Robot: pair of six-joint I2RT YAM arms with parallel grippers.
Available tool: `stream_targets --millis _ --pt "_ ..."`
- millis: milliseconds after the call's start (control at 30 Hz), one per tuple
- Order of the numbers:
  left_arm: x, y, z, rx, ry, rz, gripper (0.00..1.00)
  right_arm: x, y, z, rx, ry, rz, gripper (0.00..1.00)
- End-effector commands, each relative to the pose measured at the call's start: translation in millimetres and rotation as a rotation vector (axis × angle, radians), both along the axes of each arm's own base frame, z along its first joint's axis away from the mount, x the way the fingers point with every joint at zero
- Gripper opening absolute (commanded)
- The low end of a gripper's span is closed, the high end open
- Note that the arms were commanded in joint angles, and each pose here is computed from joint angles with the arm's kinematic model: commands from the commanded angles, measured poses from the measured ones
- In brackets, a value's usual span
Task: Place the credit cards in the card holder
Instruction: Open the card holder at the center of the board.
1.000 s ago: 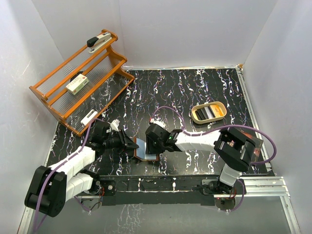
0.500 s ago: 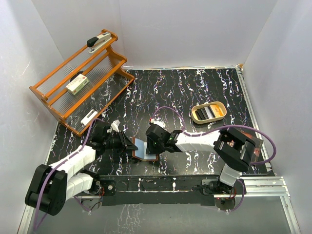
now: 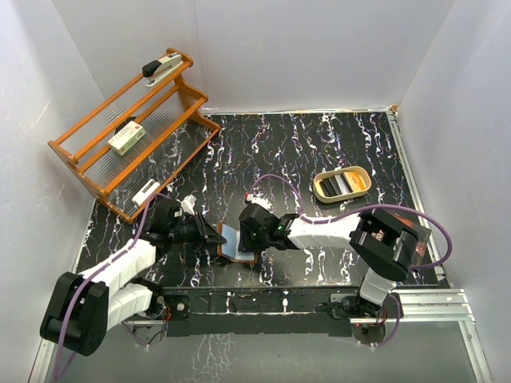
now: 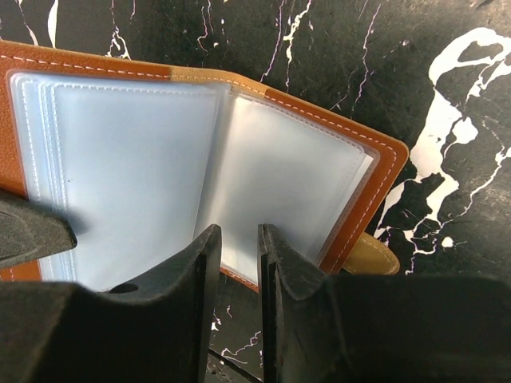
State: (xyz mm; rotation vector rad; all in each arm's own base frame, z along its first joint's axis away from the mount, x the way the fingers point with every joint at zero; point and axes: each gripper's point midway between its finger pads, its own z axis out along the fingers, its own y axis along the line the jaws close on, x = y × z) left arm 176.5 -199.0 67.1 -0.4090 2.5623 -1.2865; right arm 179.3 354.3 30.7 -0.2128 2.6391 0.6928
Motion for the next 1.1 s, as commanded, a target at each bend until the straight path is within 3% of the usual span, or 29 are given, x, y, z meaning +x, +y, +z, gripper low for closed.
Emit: stream_targets --millis 0,267,367,500,533,667,800,1067 --pt "2.8 -7.4 18.2 -0.057 -0.045 -0.023 0.16 -2.5 -13.2 -19.2 -0.067 0.002 -0.009 0.24" --pt "2.5 -7.3 19.1 -0.060 -0.052 -0.021 0.15 -4.0 -13.9 -21.4 -0.070 0.008 -0.005 0.24" --pt "3.4 -8.4 21.6 -0.070 -0.061 -0.023 0.00 -4.1 -14.0 -22.1 -0.070 0.009 -0.006 0.24" --pt "3.2 -9.9 23.4 -0.090 -0.067 -0.023 0.00 -3.3 -13.9 -22.1 -0.071 0.005 -0.008 0.25" --pt "3.0 -10.2 23.4 -0.094 -0.066 -0.022 0.05 -2.7 -13.9 -21.9 -0.072 0.004 -0.009 0.25" --pt "2.1 -10.8 22.4 -0.099 -0.059 -0.026 0.03 -1.8 -12.4 -19.6 -0.069 0.001 -0.009 0.25" --pt "2.5 -11.2 24.5 -0.107 -0.065 -0.021 0.15 -1.3 -13.9 -20.1 -0.080 -0.012 0.011 0.25" --pt "0.6 -10.4 22.0 -0.107 -0.055 -0.016 0.10 -1.0 -14.4 -20.0 -0.084 -0.015 0.013 0.25"
